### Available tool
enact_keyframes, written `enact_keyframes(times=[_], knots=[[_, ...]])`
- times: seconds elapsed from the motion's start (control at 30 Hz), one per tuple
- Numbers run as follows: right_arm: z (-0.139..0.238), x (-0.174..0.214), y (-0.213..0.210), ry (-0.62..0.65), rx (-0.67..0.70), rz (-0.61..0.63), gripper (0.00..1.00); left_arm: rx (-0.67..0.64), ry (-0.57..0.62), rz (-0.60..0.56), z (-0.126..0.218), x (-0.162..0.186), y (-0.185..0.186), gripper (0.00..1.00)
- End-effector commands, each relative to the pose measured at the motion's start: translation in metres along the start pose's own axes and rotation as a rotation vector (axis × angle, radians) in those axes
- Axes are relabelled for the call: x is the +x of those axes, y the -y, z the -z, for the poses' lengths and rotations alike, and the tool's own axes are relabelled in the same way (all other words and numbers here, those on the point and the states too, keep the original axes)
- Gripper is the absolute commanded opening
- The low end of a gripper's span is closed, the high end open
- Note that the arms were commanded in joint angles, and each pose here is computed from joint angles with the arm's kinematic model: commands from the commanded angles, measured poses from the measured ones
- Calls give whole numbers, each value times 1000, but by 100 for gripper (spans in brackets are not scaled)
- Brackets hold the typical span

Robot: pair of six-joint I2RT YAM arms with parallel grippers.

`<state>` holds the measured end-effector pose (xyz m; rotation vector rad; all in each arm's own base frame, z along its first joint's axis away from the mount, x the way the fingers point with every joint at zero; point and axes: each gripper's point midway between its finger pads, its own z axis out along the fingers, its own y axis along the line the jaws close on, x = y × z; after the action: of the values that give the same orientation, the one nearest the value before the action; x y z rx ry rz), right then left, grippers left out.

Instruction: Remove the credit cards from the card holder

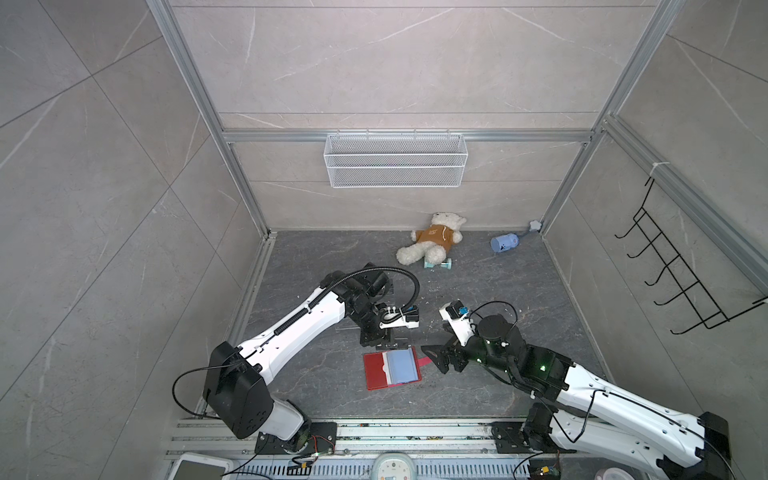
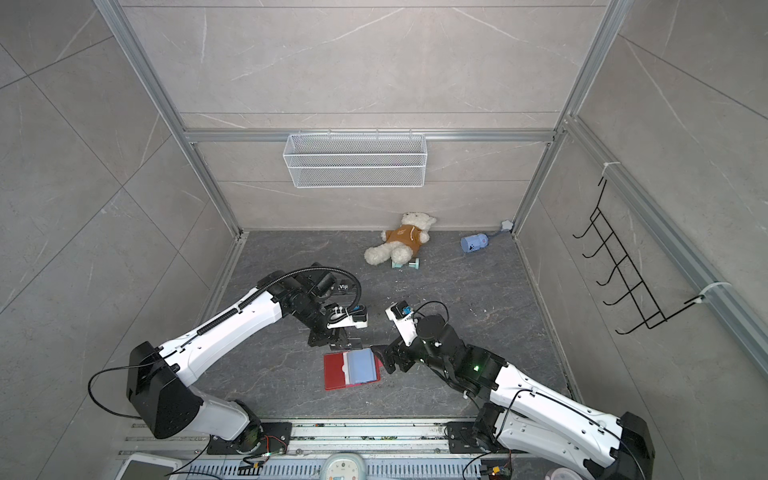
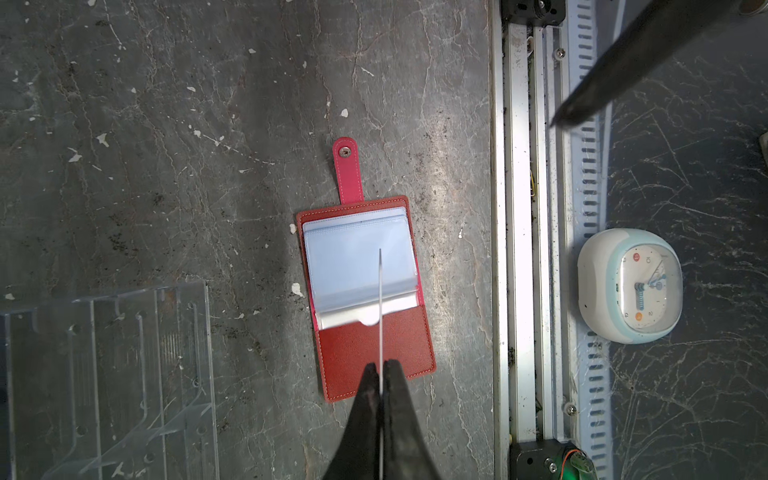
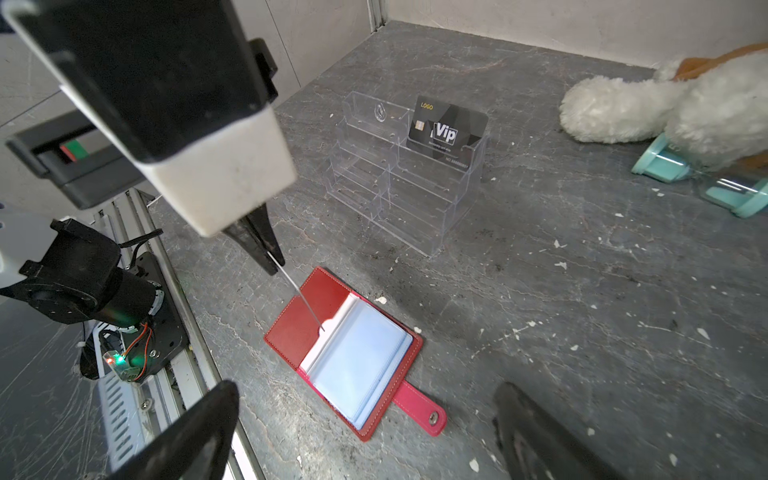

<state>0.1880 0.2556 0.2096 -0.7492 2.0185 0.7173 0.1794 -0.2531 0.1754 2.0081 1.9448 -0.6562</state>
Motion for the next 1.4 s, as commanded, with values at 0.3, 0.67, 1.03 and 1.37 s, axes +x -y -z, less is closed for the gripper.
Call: enact_keyframes(times=[0.3,0.67,1.03,1.37], knots=[[19,-3,3,14,23,-3,100,-56,0,-38,17,-2,2,0],[18,-2,0,5,9,1,100,-80,-27,-50,21,-2,-5,0],[17,-1,-2,0,-5,5,100,-89,-39,-64,22,-7,-20,0],[16,4,-2,-10,-10,10,100,-105,-60,-41,24,-2,-37,0]])
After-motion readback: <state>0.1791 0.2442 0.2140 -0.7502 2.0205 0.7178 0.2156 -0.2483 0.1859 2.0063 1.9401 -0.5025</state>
